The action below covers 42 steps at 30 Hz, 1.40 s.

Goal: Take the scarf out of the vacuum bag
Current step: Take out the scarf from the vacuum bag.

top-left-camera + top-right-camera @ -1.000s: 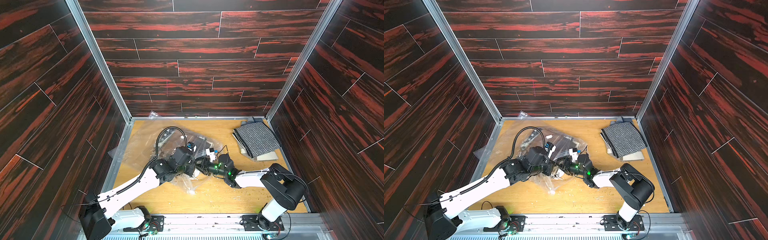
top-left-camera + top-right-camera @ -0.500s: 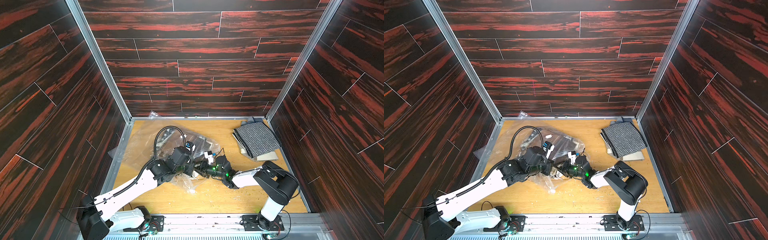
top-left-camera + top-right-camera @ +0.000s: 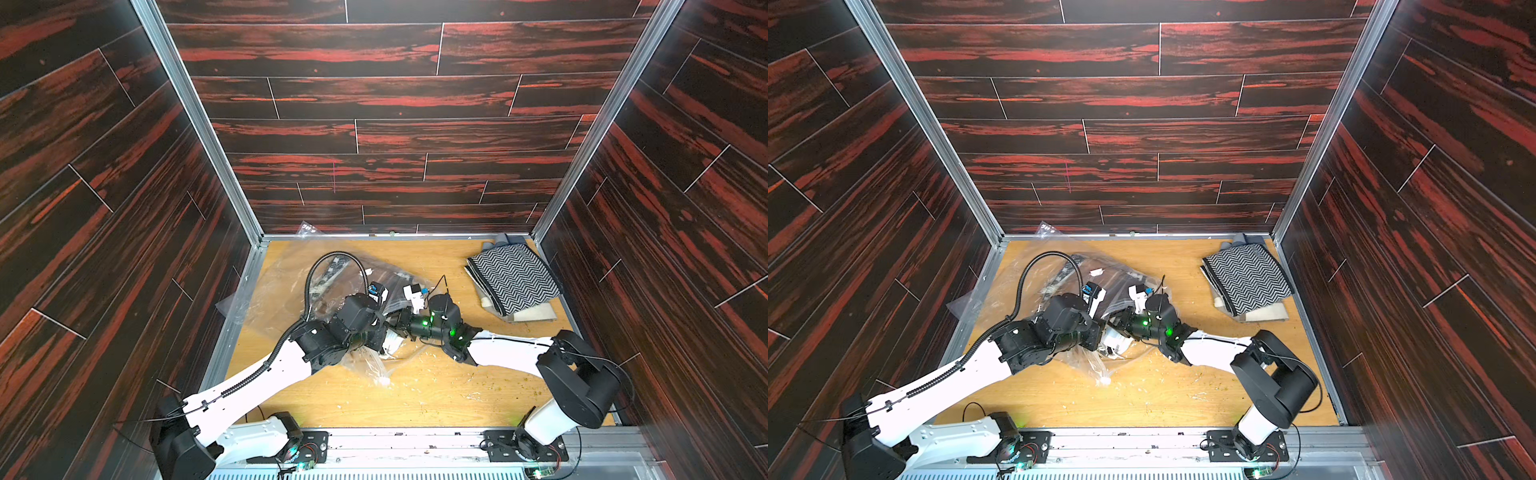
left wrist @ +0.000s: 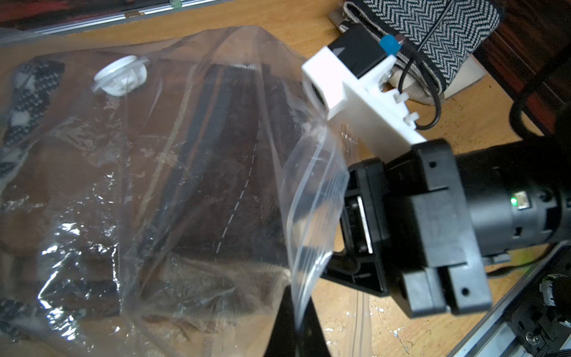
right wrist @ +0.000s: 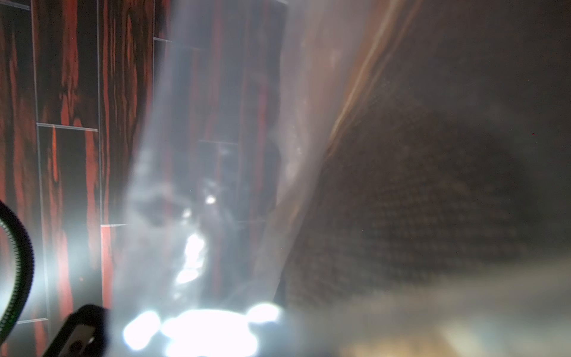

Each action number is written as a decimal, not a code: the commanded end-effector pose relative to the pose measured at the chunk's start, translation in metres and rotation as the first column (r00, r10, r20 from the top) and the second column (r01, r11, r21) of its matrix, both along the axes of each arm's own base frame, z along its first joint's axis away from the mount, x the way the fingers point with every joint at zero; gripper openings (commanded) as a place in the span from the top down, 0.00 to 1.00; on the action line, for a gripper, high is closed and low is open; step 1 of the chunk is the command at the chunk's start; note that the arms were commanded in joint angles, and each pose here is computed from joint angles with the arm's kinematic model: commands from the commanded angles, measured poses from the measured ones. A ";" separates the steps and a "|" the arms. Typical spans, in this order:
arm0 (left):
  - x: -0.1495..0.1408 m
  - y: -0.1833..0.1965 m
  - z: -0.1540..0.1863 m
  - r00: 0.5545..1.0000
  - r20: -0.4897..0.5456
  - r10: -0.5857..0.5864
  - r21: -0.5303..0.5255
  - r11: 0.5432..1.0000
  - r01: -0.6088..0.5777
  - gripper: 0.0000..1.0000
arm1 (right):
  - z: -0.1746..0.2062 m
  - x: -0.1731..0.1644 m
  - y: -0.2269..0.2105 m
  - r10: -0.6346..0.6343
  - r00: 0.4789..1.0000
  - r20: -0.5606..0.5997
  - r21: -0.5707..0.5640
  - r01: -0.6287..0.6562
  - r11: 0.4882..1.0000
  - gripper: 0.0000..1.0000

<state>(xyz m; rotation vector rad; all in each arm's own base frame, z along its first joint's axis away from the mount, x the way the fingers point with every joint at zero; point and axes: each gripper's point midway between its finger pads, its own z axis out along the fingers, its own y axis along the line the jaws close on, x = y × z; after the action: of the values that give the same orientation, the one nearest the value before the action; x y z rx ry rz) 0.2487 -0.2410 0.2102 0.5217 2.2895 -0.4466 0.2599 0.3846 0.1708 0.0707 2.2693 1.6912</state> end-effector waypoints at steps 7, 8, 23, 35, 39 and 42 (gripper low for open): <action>-0.003 0.007 0.005 1.000 0.019 0.007 0.007 1.000 -0.007 1.00 | -0.025 -0.009 -0.002 0.027 0.999 -0.033 -0.062 -0.029 0.998 0.94; -0.003 0.007 0.005 1.000 0.019 0.010 0.007 1.000 -0.010 1.00 | -0.026 -0.010 -0.003 0.026 0.999 -0.035 -0.062 -0.028 0.998 0.96; 0.025 -0.007 0.006 0.996 0.035 0.077 0.021 0.997 -0.077 1.00 | -0.005 -0.013 -0.015 0.056 0.994 0.090 -0.164 -0.040 0.986 1.00; 0.067 -0.005 0.012 0.976 0.059 0.209 0.010 0.978 -0.210 1.00 | 0.010 -0.022 -0.020 0.136 0.986 0.091 -0.278 -0.106 0.955 1.00; 0.075 0.003 0.010 0.969 0.031 0.245 -0.008 0.970 -0.245 1.00 | 0.012 -0.027 -0.026 0.148 0.986 0.079 -0.315 -0.116 0.942 1.00; 0.077 0.006 0.011 0.968 0.023 0.248 -0.021 0.969 -0.248 1.00 | 0.013 -0.027 -0.032 0.140 0.987 0.082 -0.346 -0.103 0.932 1.00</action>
<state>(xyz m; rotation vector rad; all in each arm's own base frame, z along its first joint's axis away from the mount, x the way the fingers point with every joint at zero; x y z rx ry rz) 0.3186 -0.2384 0.2093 0.2755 2.3105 -0.3180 0.2407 0.3572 0.1727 -0.1822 2.4853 1.3246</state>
